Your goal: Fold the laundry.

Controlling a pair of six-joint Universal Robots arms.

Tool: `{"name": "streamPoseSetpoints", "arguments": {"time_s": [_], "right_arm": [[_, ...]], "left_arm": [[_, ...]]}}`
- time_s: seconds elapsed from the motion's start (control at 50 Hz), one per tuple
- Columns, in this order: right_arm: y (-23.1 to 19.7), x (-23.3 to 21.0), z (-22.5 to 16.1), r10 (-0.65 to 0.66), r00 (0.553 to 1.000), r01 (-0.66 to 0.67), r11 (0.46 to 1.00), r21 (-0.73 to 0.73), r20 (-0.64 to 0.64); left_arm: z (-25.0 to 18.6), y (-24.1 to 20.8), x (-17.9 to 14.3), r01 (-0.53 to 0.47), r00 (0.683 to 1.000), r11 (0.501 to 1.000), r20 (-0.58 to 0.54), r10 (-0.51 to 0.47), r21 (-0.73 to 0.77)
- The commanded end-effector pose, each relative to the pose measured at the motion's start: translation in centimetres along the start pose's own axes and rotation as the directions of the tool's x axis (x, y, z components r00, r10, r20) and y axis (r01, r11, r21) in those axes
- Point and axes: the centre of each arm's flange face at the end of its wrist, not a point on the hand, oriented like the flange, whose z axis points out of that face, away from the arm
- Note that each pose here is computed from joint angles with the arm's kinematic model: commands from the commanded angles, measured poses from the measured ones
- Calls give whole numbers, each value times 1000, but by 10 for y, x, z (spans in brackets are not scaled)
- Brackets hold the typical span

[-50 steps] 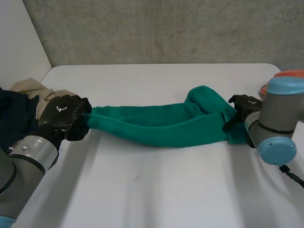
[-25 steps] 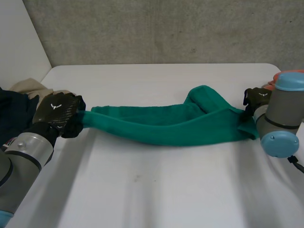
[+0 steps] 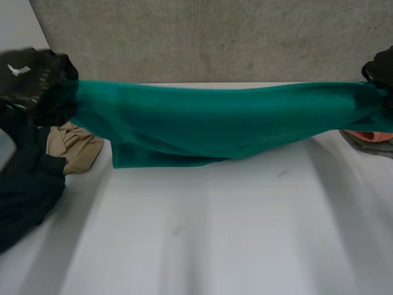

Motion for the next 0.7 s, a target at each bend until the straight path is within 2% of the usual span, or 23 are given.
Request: {"name": "streamPoseSetpoints", "arguments": {"time_s": [0.02,0.12,0.24,0.34,0.4,0.44,0.46,0.48,0.5,0.56,0.58,0.62,0.64,0.7], "right_arm": [[-12,15,-37,-104,992,104,995,3,75],[5,6,-28,-68,984,73,997,-25,165],[32,-20,9,-54,958,78,994,-74,282],[42,-38,49,-96,946,121,991,-60,309],[33,-33,81,-104,973,109,994,-13,206],[15,-17,106,-51,998,47,995,89,46],[-2,2,117,33,997,-17,980,197,-77],[-9,9,121,70,991,-39,968,247,-118],[-24,26,127,156,967,-69,922,380,-201],[-42,46,130,277,922,-75,815,574,-273],[-54,56,126,340,895,-57,730,681,-289],[-61,63,122,381,875,-29,655,755,-297],[-59,64,122,388,868,-12,643,766,-311],[-55,57,127,386,874,-37,659,751,-296]], "left_arm": [[-17,-26,-13,1,1000,998,7,-1,-70],[-3,0,-18,-6,1000,978,2,6,-209],[33,55,-14,-55,998,925,-54,38,-375],[71,75,-11,-92,995,924,-73,70,-370],[106,66,-17,-111,994,961,-36,106,-253],[132,44,-27,-129,991,986,21,132,-104],[147,25,-36,-148,986,989,75,146,16],[153,14,-42,-155,984,985,106,146,79],[162,-8,-51,-160,978,966,164,127,205],[169,-35,-60,-149,975,915,209,73,376],[172,-48,-64,-133,976,872,215,32,471],[174,-60,-67,-122,977,829,213,5,545],[175,-60,-70,-109,978,816,207,-14,568],[178,-56,-72,-105,978,828,209,-16,551]]}}
